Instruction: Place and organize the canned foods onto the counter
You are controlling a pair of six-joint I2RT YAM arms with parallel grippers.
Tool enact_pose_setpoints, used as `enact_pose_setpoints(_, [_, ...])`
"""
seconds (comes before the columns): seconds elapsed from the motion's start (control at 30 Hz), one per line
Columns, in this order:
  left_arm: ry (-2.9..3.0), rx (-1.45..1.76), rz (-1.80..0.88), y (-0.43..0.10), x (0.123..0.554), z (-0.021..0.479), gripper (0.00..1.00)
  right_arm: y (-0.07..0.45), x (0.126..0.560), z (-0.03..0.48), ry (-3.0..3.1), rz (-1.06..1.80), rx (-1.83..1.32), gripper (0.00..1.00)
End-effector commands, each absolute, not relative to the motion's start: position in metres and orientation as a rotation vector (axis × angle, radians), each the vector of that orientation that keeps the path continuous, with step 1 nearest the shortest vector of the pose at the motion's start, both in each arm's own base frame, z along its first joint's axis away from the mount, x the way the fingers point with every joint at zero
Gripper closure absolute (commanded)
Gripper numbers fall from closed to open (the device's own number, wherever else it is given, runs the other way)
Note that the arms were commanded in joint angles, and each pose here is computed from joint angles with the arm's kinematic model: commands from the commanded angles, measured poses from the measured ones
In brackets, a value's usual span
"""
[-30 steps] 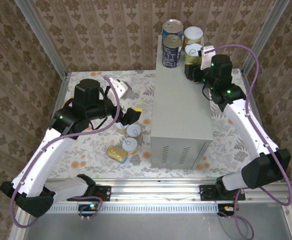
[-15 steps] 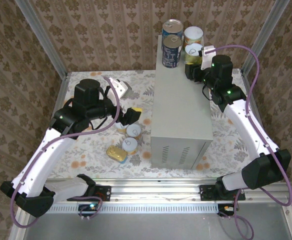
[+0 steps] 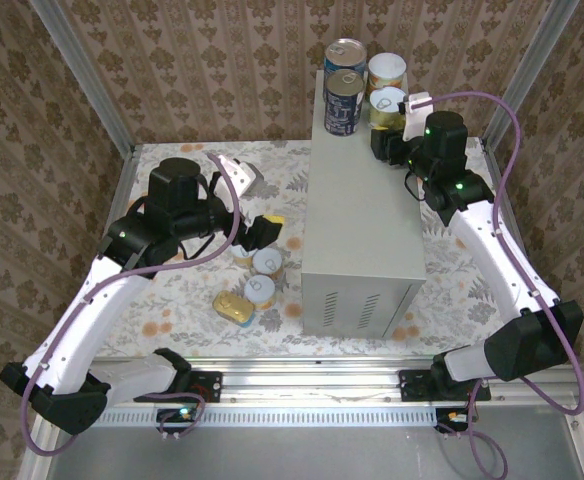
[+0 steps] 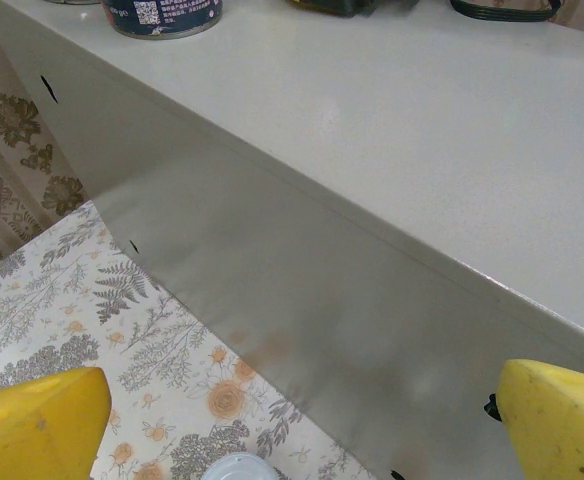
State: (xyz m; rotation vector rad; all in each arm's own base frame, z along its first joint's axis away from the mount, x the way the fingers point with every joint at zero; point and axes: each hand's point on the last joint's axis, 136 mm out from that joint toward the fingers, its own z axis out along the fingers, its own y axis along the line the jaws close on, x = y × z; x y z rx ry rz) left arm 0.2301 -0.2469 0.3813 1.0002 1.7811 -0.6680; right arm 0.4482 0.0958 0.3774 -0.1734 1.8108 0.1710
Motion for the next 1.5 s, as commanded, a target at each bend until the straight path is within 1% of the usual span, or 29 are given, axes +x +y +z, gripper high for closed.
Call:
enact_pose_setpoints(0.0, [1.761,1.025,-0.662,-0.249,0.229,0.379,0.00,0.096,0.443,0.347,1.903,0.179,-0.180,0.34])
enact_pose_setpoints(0.1, [1.758,1.025,-0.661,-0.249,0.229,0.380,0.00,0.096,0.443,0.348,1.901,0.180,-0.179,0.29])
enact_pose_setpoints(0.2, [1.760,1.025,-0.661,-0.249,0.230,0.380,0.00,0.094,0.443,0.349,1.902,0.174,-0.169,0.22])
enact_pose_setpoints(0.23, [1.761,1.025,-0.662,-0.249,0.229,0.379,0.00,0.092,0.435,0.363,1.870,0.174,-0.165,0.19])
enact_pose_setpoints(0.33, [1.767,1.020,-0.656,-0.249,0.231,0.379,0.00,0.087,0.427,0.371,1.863,0.167,-0.145,0.10])
enact_pose_setpoints(0.47, [1.783,1.003,-0.630,-0.247,0.236,0.376,0.00,0.073,0.405,0.382,1.875,0.173,-0.093,0.00])
enact_pose_setpoints(0.67, [1.824,0.969,-0.593,-0.246,0.246,0.371,0.00,0.043,0.363,0.394,1.908,0.151,0.030,0.00])
enact_pose_setpoints(0.77, [1.833,0.952,-0.600,-0.247,0.249,0.369,0.00,0.026,0.346,0.392,1.936,0.110,0.100,0.00])
enact_pose_setpoints(0.93, [1.840,0.932,-0.626,-0.250,0.251,0.365,0.00,0.004,0.337,0.385,1.953,0.052,0.179,0.00])
enact_pose_setpoints(1.13, [1.862,0.928,-0.653,-0.252,0.249,0.359,0.00,-0.004,0.351,0.379,1.932,0.126,0.234,0.00])
enact_pose_setpoints(1.47, [1.887,0.912,-0.645,-0.250,0.250,0.353,0.00,0.003,0.401,0.392,1.834,0.211,0.201,0.00])
